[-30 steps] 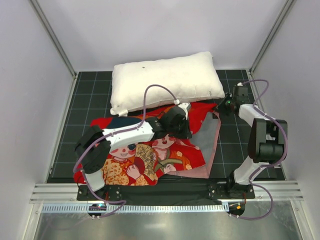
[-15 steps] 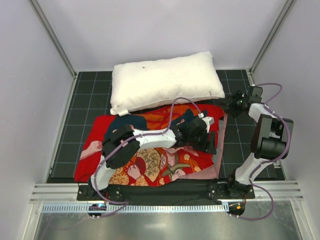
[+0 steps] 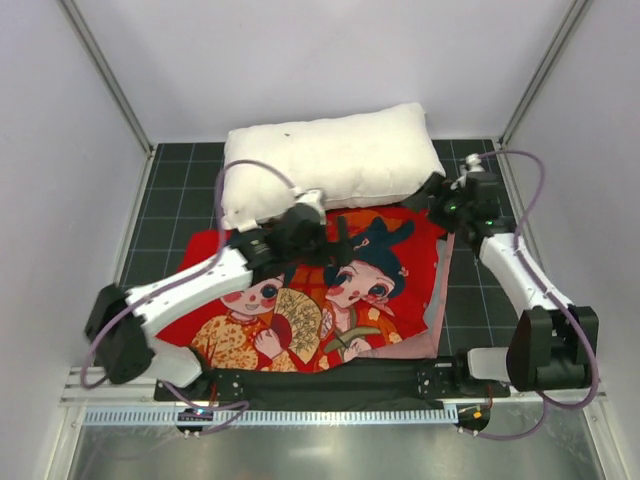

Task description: Put the pillow into the pillowcase

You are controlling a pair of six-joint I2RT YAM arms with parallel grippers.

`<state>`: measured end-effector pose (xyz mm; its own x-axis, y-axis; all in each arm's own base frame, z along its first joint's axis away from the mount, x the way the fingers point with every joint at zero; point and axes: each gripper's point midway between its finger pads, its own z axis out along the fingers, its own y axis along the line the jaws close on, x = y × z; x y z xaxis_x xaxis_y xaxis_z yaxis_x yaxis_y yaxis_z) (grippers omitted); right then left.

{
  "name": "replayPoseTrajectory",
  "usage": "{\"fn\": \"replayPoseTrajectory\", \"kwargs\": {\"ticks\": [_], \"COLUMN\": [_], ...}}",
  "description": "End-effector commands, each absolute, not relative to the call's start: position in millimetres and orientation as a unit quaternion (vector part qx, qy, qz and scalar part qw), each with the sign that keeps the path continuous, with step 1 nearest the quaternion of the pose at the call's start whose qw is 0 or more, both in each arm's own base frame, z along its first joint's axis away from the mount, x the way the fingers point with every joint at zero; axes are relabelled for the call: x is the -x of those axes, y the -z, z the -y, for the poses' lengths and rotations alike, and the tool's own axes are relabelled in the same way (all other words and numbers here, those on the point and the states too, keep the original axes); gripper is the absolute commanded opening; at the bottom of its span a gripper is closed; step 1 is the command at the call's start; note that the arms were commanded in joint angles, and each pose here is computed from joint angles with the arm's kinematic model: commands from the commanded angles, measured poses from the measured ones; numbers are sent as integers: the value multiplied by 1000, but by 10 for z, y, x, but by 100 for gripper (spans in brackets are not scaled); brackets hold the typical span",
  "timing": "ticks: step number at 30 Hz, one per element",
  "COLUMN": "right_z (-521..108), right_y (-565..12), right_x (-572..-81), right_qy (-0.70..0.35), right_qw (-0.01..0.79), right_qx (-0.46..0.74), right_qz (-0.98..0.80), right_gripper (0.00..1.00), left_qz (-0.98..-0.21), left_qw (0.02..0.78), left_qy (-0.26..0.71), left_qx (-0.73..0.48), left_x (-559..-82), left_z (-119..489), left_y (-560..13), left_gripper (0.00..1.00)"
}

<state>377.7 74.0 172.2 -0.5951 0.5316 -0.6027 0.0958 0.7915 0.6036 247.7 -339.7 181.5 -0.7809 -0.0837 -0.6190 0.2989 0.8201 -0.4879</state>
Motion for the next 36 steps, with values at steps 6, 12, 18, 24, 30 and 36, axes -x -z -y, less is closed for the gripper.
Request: {"fn": "replayPoseTrajectory", "kwargs": {"ticks": [6, 12, 18, 24, 30, 36], "right_z": [-1929, -2250, -2238, -2225, -2238, -2242], "right_y": [-1367, -1152, -878, -983, -1086, -1132], "right_x": [-3145, -2904, -2803, -2799, -2805, -2804], "right_qy": [-251, -188, -128, -141, -154, -157], "right_qw": [342, 306, 292, 315, 330, 331], "right_qx": [9, 70, 78, 66, 60, 59], "right_qz": [-905, -931, -945, -936, -929, -928], "right_gripper": [93, 94, 94, 94, 94, 94], "left_qz": [-925, -941, -947, -922, -856, -725], "left_qw": [294, 257, 221, 240, 279, 352], "left_qy": [164, 123, 133, 114, 95, 1], "left_qx": [177, 181, 194, 280, 426, 592], "left_x": [-2414, -2405, -2492, -2661, -2865, -2861], "left_z": [1695, 1565, 1638, 1100, 247, -994], "left_y": [-923, -535, -155, -72, -206, -586], "left_gripper": [100, 100, 78, 36, 2, 0]}}
